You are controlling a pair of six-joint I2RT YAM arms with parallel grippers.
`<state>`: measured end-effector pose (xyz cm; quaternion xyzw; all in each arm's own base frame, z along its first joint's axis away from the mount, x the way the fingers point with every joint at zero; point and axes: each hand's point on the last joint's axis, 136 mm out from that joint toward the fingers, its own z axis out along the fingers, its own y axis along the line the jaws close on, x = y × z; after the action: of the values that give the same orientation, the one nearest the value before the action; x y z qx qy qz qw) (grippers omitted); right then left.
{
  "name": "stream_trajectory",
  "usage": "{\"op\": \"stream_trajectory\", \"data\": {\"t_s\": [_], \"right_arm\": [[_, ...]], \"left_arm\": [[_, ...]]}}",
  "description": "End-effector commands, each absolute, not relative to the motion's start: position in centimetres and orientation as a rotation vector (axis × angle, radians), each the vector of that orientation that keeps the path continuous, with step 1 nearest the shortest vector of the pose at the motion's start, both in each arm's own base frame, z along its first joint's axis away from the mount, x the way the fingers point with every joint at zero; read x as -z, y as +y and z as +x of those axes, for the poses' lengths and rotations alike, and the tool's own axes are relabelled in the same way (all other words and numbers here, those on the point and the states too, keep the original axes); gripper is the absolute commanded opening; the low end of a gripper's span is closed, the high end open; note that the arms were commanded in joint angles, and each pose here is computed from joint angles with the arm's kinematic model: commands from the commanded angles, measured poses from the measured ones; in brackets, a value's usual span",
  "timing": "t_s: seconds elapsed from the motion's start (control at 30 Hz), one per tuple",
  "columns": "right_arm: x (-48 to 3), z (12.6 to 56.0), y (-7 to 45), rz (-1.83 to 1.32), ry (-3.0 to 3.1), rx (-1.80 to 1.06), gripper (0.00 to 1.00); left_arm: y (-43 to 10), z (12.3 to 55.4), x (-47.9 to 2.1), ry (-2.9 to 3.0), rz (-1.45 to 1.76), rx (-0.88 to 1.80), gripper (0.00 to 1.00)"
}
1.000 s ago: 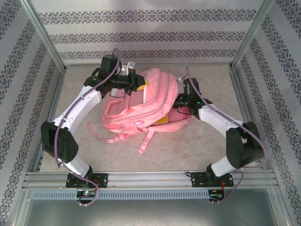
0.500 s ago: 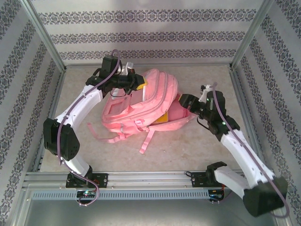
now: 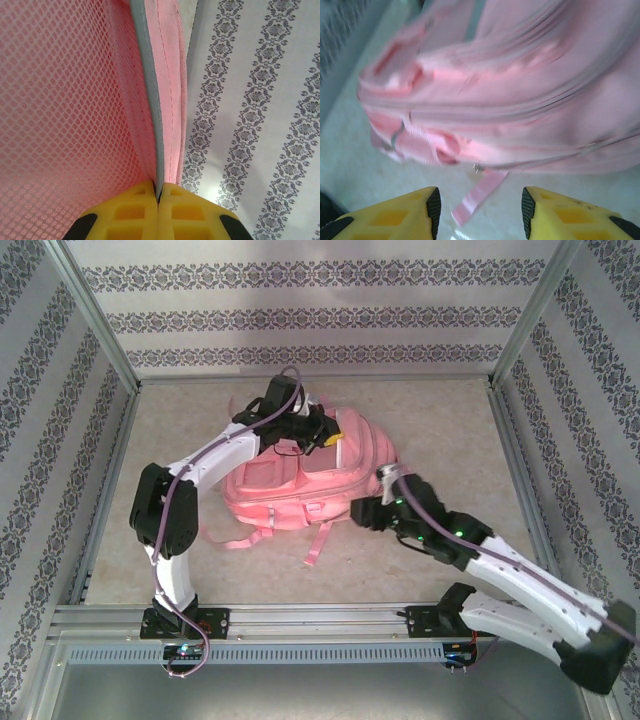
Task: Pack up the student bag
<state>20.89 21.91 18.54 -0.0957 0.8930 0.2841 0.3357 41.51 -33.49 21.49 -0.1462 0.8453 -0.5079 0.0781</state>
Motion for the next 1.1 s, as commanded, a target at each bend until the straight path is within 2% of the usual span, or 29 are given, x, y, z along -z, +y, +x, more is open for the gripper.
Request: {"op": "stream_trajectory", "data": {"t_s": [0.0, 0.23, 0.3, 0.4, 0.57, 0.9, 1.07], "right_arm": [[-15.3, 20.9, 22.3, -0.252, 2.420, -0.599, 0.49], [-11.1, 21.0, 25.6, -0.204, 2.523, -0.619, 0.48], [-10.0, 20.8, 26.3, -0.195, 2.550, -0.611, 0.52], [-8.8, 21.0, 26.1, -0.116, 2.569, -0.557, 0.56], [-6.7, 21.9, 24.2, 0.049, 2.553, -0.439, 0.53], [-4.3, 23.0, 26.1, -0.131, 2.513, -0.372, 0.52], [-3.0, 23.3, 25.3, -0.141, 2.528, -0.265, 0.49]], "left_arm": [[-34.9, 43.4, -25.3, 2.374, -0.403, 1.623, 0.00], [-34.9, 44.4, -22.4, 2.400, -0.515, 1.606, 0.00], [-35.0, 44.7, -21.8, 2.401, -0.541, 1.606, 0.00], [-34.9, 45.1, -20.9, 2.407, -0.585, 1.604, 0.00], [-34.8, 46.1, -20.2, 2.389, -0.647, 1.614, 0.00], [-34.6, 46.6, -19.0, 2.392, -0.703, 1.602, 0.00], [-34.6, 46.5, -18.5, 2.391, -0.724, 1.610, 0.00]]}}
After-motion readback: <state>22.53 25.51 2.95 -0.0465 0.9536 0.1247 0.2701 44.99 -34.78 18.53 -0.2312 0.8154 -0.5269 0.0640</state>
